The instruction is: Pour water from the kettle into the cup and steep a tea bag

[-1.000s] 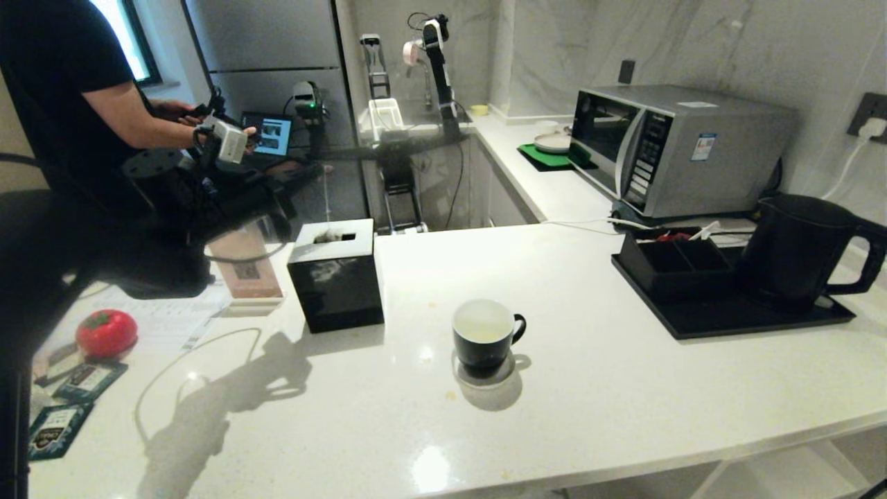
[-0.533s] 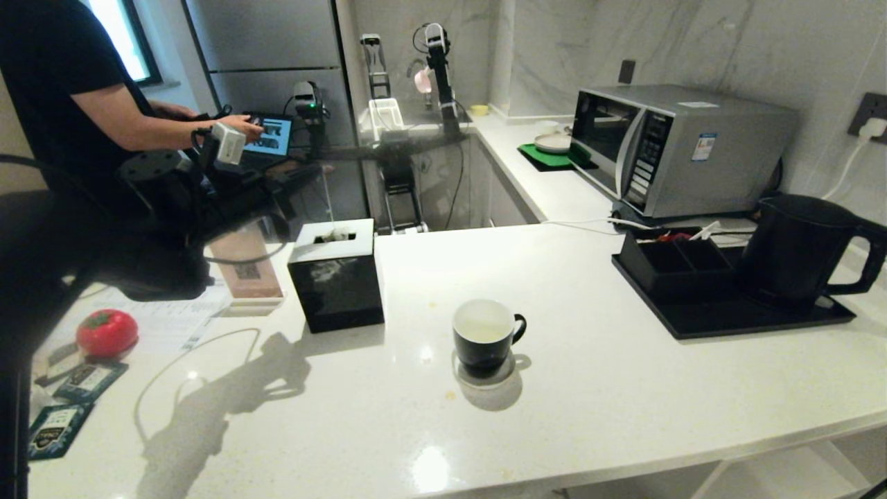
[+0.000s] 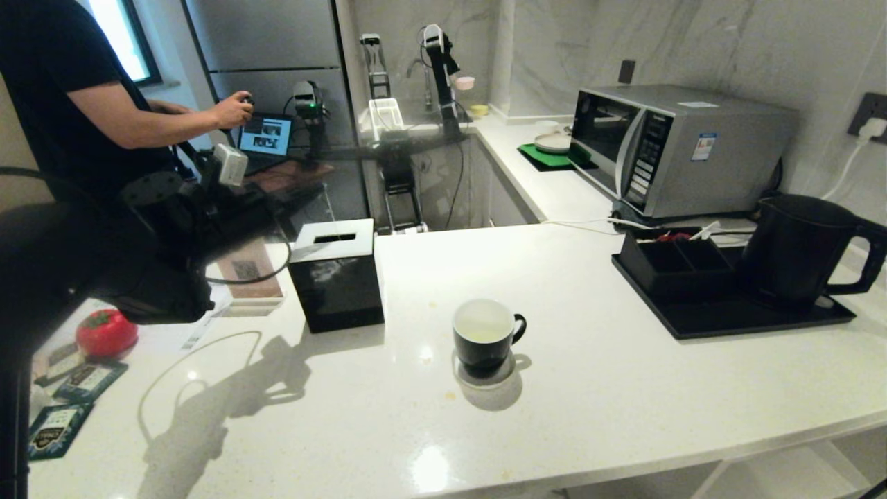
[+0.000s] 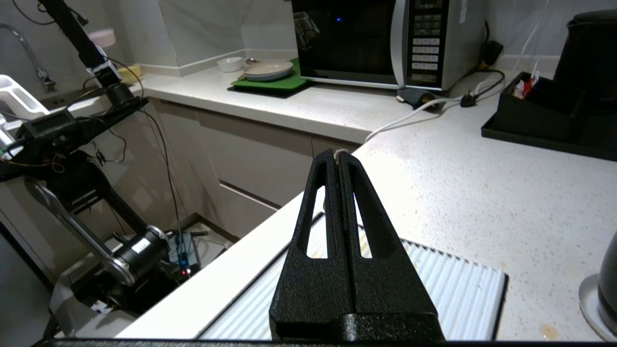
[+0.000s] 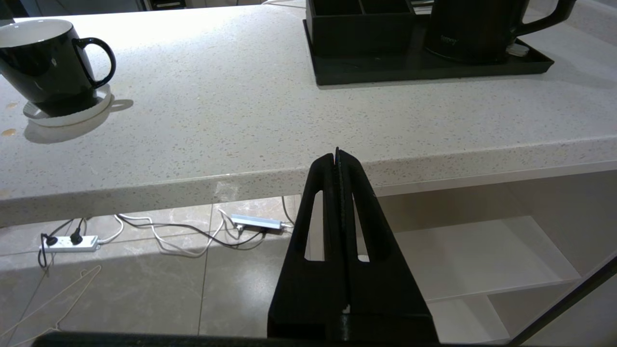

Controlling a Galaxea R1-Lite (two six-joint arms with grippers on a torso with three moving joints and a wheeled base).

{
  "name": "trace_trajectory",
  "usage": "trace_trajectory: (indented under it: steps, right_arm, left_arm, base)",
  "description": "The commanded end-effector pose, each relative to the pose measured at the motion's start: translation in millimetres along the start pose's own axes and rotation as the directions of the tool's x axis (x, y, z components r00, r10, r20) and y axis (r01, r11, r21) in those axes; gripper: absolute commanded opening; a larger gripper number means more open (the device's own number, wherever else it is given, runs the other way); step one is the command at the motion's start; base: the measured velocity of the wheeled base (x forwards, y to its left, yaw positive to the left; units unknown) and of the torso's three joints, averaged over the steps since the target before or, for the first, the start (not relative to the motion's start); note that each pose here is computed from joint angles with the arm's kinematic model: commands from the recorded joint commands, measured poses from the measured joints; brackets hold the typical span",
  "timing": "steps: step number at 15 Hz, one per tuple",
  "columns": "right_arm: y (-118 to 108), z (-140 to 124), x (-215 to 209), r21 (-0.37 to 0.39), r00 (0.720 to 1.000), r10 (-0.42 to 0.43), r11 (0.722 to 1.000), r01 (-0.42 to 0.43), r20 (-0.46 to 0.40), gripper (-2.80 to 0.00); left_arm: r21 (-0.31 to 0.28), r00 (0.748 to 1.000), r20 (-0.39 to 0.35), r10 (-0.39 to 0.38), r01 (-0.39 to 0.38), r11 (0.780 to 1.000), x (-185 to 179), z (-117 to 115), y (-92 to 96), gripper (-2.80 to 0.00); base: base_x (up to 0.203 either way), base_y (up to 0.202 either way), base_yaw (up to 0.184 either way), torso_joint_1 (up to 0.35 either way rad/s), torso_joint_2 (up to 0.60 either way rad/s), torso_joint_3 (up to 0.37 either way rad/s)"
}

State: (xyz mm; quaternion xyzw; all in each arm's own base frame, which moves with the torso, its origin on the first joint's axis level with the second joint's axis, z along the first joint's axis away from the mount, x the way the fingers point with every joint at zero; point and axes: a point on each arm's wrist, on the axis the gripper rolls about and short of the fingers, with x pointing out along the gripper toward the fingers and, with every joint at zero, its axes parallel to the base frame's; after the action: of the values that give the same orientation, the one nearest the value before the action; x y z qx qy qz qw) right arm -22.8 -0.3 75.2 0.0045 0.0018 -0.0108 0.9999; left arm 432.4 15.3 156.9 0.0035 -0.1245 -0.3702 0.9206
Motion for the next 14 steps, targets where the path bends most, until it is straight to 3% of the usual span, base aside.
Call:
trace_trajectory:
  steps: [1, 7, 13, 14]
  right_arm:
    - [0.0, 0.0, 0.0, 0.0, 1.0, 0.0, 1.0, 0.0, 0.001, -2.8]
    - [0.0, 0.0, 0.0, 0.0, 1.0, 0.0, 1.0, 0.0, 0.001, -2.8]
    - [0.0, 0.0, 0.0, 0.0, 1.0, 0.0, 1.0, 0.0, 0.001, -2.8]
    - [0.0, 0.0, 0.0, 0.0, 1.0, 0.0, 1.0, 0.0, 0.001, -2.8]
  left_arm:
    - [-0.01, 1.0, -0.009, 0.0, 0.0, 1.0, -5.4, -7.0, -3.8, -2.8]
    - [-0.041, 0.999, -0.043, 0.009, -0.01, 0.999, -19.1, -24.7, -14.1, -2.8]
    - [-0.025, 0.999, -0.053, 0.011, -0.012, 1.0, -22.2, -26.2, -16.3, -2.8]
    - [-0.025, 0.999, -0.053, 0.011, -0.012, 1.0, -22.2, -26.2, -16.3, -2.02]
  base:
    - [0.0, 0.0, 0.0, 0.0, 0.0, 0.0]
    - [0.0, 0.0, 0.0, 0.0, 0.0, 0.0]
    - [0.0, 0.0, 0.0, 0.0, 0.0, 0.0]
    - [0.0, 0.0, 0.0, 0.0, 0.0, 0.0]
